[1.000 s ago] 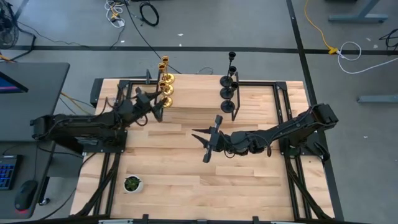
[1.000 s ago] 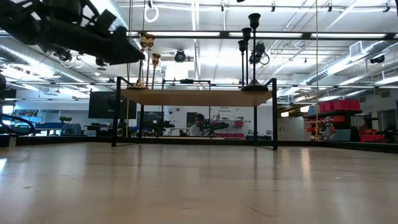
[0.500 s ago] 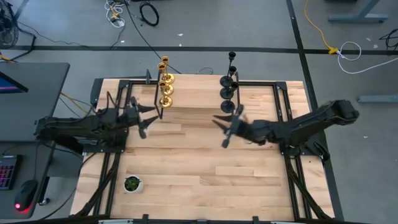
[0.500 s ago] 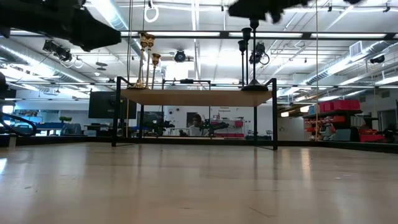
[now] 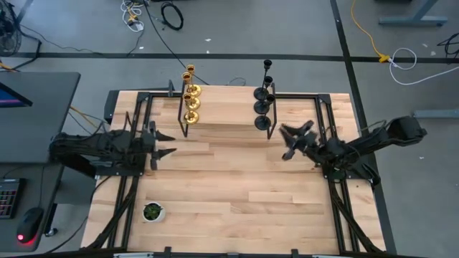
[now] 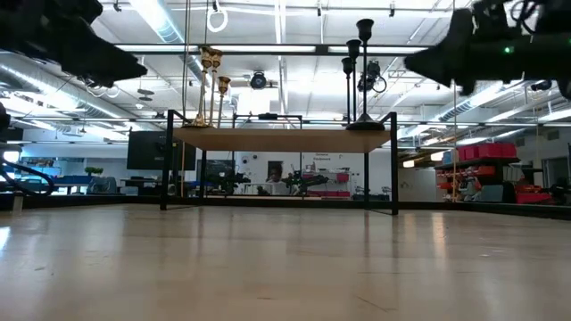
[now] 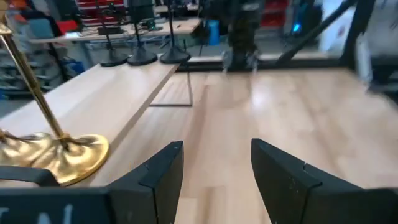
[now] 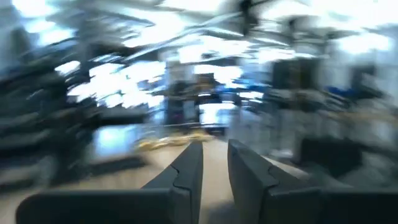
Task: Pick & Place candle stick holders
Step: Return to Home Position
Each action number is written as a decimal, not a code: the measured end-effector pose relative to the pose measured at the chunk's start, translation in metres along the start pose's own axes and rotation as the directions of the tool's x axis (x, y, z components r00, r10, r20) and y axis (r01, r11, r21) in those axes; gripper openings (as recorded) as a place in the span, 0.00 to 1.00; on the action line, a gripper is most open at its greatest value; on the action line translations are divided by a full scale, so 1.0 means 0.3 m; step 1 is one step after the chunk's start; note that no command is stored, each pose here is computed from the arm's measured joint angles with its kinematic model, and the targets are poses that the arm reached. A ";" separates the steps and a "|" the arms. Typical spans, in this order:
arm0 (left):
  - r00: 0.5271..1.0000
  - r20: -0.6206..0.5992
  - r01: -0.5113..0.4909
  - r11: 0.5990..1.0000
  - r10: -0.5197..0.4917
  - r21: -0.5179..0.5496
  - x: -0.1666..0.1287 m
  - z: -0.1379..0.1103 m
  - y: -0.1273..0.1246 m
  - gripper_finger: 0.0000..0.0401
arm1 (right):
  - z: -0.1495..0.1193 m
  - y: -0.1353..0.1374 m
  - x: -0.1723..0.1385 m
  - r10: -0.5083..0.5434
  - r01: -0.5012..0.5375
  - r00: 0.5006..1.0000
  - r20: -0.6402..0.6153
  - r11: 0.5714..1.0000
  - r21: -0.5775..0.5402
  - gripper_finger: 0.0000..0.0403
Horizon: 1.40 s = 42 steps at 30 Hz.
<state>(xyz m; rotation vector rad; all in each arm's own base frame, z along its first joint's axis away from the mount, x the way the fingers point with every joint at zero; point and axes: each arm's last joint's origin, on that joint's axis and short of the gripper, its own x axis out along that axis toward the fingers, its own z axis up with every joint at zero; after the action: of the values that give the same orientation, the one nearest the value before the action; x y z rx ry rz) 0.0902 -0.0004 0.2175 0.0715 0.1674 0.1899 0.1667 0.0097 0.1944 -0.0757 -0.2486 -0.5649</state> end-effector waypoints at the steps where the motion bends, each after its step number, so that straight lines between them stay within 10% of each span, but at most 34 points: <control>1: 1.000 0.006 0.011 0.999 -0.010 -0.032 -0.001 0.002 -0.001 0.47 | -0.004 -0.015 -0.011 -0.060 0.060 0.998 0.002 0.997 0.046 0.19; 9: 0.998 -0.065 0.016 0.999 -0.014 0.035 -0.006 -0.021 -0.001 0.47 | -0.023 -0.065 -0.050 -0.309 0.301 0.950 -0.036 0.885 0.356 0.19; 18: 0.993 -0.107 0.032 0.979 -0.054 -0.199 -0.003 -0.035 -0.006 0.47 | -0.033 -0.062 -0.049 -0.310 0.314 0.949 -0.055 0.913 0.262 0.19; 29: 0.978 0.161 0.141 0.989 -0.133 -0.043 0.074 -0.147 -0.043 0.47 | -0.021 -0.068 -0.057 -0.259 0.266 0.964 -0.059 0.940 0.214 0.19; 42: 0.981 0.113 0.162 0.986 -0.156 -0.042 0.075 -0.161 -0.045 0.47 | 0.081 -0.144 -0.115 -0.282 0.259 0.959 0.023 0.906 0.336 0.19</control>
<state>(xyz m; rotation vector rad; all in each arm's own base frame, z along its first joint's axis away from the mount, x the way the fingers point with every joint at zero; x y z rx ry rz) 0.1063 -0.0068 0.1653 0.0175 0.0583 0.0306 0.1101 -0.0053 0.2092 0.2693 -0.4244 -0.7913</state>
